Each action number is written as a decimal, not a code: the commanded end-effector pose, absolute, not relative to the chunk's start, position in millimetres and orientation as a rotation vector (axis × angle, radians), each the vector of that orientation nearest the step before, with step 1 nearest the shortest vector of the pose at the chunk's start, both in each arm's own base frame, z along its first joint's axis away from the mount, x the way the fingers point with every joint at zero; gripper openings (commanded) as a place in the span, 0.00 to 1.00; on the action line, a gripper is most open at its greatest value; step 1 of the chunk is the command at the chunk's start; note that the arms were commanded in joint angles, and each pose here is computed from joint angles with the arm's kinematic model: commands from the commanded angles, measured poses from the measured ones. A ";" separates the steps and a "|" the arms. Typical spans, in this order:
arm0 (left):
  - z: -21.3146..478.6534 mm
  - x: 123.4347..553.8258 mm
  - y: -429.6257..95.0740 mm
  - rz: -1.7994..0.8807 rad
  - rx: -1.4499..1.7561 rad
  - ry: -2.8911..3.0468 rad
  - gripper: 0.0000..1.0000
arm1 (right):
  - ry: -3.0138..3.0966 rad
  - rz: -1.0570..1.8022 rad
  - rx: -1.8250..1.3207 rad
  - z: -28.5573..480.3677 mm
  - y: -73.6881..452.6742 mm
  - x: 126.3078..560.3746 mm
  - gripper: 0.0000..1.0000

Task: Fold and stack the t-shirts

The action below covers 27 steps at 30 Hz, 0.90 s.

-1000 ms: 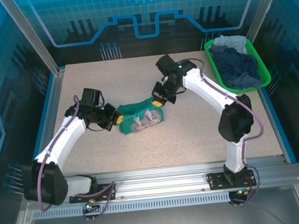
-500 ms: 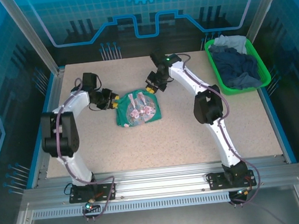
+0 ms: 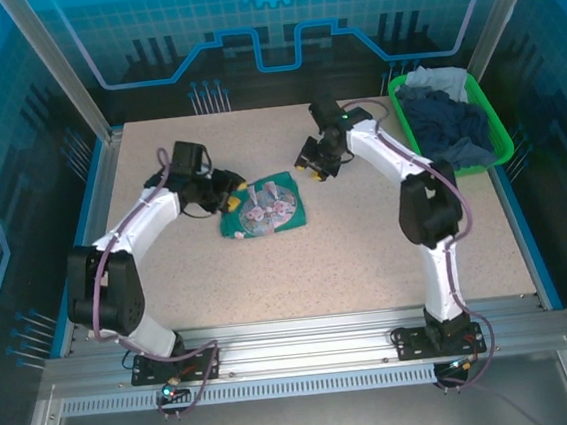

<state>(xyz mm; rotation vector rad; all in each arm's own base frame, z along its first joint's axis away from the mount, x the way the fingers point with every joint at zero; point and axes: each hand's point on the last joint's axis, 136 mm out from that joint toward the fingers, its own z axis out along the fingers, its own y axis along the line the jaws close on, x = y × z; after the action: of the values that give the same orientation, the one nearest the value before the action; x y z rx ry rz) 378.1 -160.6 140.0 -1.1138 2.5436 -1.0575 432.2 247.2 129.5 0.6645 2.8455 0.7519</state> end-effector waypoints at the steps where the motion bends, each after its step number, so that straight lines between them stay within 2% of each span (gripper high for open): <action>1: 109.9 361.9 -177.6 -1.056 -1.274 2.575 0.43 | 2.796 0.814 0.526 132.9 259.9 413.9 0.37; 5: 93.1 360.8 -198.2 -1.061 -1.377 2.570 0.48 | 2.815 0.845 0.453 121.1 259.2 389.7 0.37; 17: 60.6 409.8 -238.8 -1.097 -1.759 2.325 0.44 | 2.860 0.809 0.458 104.3 234.9 349.3 0.33; 22: 20.1 407.2 -218.7 -0.940 -1.893 2.292 0.42 | 2.867 0.819 0.472 104.7 228.3 344.7 0.32; 27: 3.3 419.4 -165.8 -0.828 -1.888 2.295 0.41 | 2.866 0.828 0.500 108.4 216.7 340.4 0.32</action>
<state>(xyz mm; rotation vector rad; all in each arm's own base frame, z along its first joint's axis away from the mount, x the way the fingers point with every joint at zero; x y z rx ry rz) 413.5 -214.3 31.2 -1.8261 2.3226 -1.0148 345.0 223.8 97.7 0.5098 2.8782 0.7958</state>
